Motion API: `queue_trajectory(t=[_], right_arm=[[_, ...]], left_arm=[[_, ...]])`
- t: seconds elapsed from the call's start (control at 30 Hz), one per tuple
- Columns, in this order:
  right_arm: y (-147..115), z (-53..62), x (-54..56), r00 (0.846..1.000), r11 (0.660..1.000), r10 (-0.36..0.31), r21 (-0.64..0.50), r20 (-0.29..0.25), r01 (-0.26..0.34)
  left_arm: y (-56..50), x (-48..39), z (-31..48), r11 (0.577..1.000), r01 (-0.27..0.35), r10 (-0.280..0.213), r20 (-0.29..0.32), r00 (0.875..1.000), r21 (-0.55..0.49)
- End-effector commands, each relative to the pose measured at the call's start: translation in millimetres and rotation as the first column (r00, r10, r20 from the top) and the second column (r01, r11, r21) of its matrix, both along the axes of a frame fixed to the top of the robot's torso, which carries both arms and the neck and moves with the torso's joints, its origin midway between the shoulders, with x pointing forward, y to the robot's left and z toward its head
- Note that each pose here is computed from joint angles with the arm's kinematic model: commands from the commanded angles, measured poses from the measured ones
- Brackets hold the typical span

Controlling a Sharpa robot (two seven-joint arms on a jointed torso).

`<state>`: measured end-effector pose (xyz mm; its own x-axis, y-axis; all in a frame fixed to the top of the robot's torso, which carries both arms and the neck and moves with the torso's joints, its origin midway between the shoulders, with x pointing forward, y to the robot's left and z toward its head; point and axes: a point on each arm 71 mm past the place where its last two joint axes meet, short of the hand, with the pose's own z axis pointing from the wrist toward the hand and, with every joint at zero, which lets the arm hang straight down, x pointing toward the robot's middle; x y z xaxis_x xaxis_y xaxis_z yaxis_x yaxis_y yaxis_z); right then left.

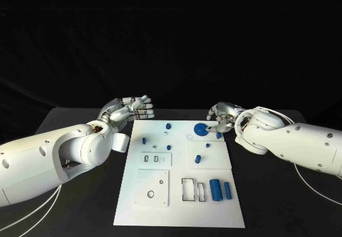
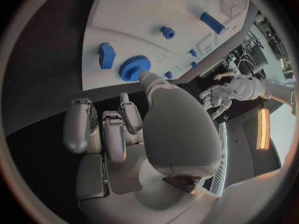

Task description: Assemble the parts on the task board

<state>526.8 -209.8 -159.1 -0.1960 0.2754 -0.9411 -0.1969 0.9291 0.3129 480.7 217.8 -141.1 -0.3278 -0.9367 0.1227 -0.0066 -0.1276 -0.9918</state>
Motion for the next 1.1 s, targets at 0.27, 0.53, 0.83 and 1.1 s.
queue_trajectory(t=[0.27,0.53,0.83,1.1], right_arm=[[9,-5.3,2.6,0.999,1.000,0.003,-0.015,-0.036,-0.004],[14,-6.1,2.6,0.999,1.000,0.015,-0.016,-0.039,-0.016],[20,-10.3,2.4,0.999,0.999,0.031,-0.037,-0.045,-0.032],[22,-13.4,3.1,0.998,0.999,0.032,-0.041,-0.053,-0.034]], left_arm=[[-3.0,-1.4,1.5,1.000,0.023,-0.023,0.004,1.000,-0.009],[-3.1,-1.5,1.6,1.000,0.022,-0.022,0.004,1.000,-0.009],[-4.0,-1.6,1.5,1.000,0.025,-0.025,0.002,1.000,-0.009],[-4.5,-1.6,1.5,1.000,0.026,-0.026,0.002,1.000,-0.009]])
